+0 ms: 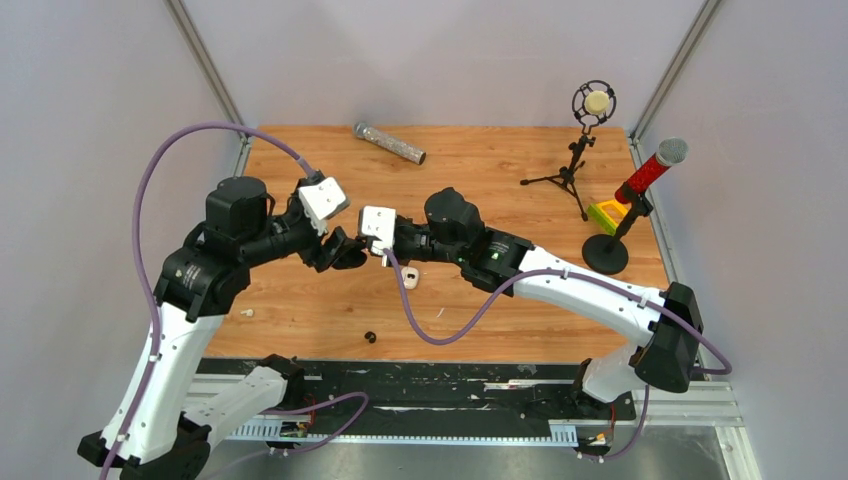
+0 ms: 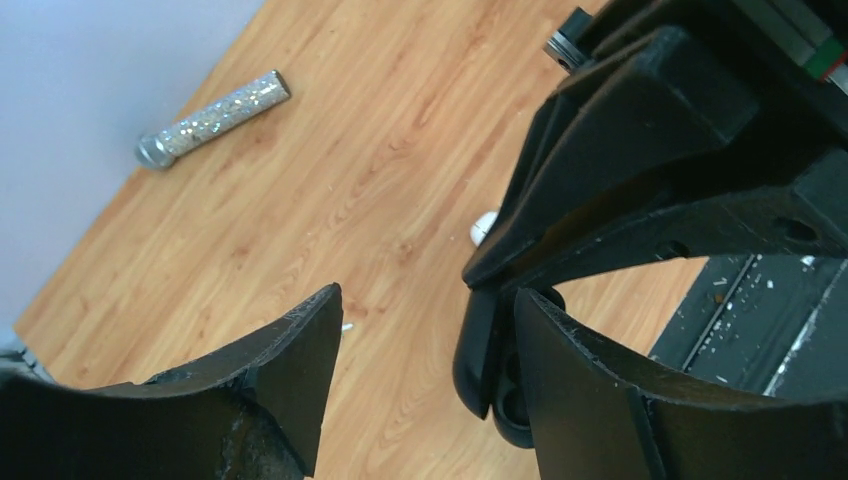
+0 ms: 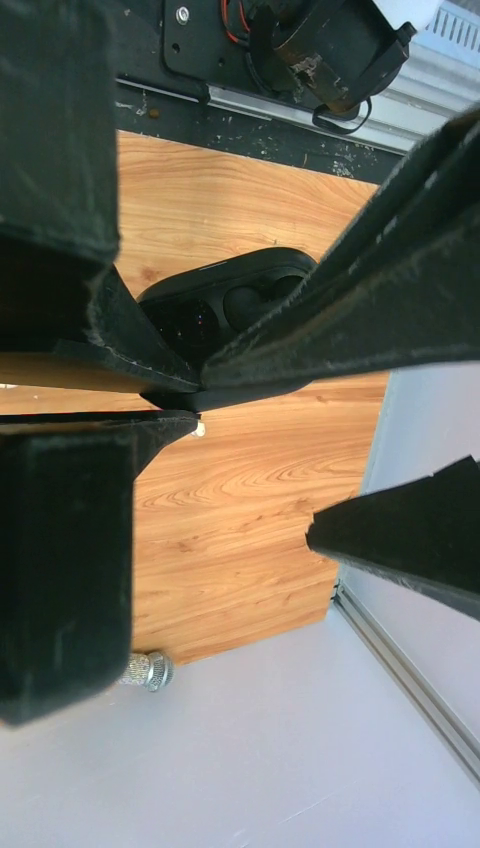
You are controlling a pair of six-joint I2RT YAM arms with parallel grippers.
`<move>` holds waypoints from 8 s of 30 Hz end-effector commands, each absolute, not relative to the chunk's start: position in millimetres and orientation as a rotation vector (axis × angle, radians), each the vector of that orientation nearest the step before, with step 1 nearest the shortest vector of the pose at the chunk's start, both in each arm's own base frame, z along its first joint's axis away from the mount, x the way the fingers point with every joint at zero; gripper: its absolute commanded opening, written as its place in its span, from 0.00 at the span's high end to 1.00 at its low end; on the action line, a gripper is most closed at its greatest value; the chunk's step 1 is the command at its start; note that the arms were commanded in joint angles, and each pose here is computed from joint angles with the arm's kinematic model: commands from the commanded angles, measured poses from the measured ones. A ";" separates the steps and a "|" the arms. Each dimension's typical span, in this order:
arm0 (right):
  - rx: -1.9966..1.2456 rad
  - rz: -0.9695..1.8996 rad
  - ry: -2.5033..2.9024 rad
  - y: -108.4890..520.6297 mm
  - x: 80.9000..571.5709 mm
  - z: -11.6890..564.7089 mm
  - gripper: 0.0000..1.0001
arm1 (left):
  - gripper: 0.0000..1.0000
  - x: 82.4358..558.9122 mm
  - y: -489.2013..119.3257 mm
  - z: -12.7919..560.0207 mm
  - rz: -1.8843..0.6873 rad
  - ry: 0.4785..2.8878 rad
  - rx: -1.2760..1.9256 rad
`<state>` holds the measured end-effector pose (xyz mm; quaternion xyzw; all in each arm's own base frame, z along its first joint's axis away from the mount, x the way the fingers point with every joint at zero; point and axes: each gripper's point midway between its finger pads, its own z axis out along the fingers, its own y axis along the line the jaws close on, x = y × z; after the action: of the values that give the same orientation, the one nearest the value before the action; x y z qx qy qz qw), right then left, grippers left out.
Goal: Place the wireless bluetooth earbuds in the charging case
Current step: Pick up the earbud from the center of the board, then place the earbud in the charging case.
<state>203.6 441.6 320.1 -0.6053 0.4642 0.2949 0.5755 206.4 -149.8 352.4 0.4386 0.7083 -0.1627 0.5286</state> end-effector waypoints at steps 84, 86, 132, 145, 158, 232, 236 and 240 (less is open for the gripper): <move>-1.094 0.858 2.262 424.1 196.8 73.7 0.53 | 1.00 160.0 -85.1 321.6 -0.087 1.322 0.802; -1.120 0.900 2.263 428.1 189.7 68.5 0.52 | 1.00 151.0 -90.1 321.9 -0.116 1.295 0.842; -1.519 0.858 2.199 451.1 121.7 24.2 0.68 | 1.00 152.8 -79.7 334.4 -0.045 1.261 0.811; -1.523 0.903 2.157 455.4 122.2 37.8 1.00 | 1.00 152.1 -78.2 333.9 -0.039 1.271 0.815; -1.464 0.708 1.630 393.6 165.5 191.1 1.00 | 1.00 130.8 -108.2 300.8 -0.198 1.277 1.034; -1.891 0.601 1.200 451.9 112.6 230.4 1.00 | 1.00 142.1 -149.1 273.8 -0.412 1.346 1.222; -1.927 0.510 1.234 446.9 119.7 213.7 1.00 | 1.00 142.6 -146.5 273.0 -0.397 1.358 1.224; -1.952 0.458 1.246 443.9 121.9 203.5 1.00 | 1.00 141.5 -144.6 271.5 -0.384 1.361 1.240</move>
<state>123.7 436.9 247.7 -0.7273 0.4906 0.2390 0.4162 132.9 -143.0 257.3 0.5341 0.5968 -0.1773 0.5720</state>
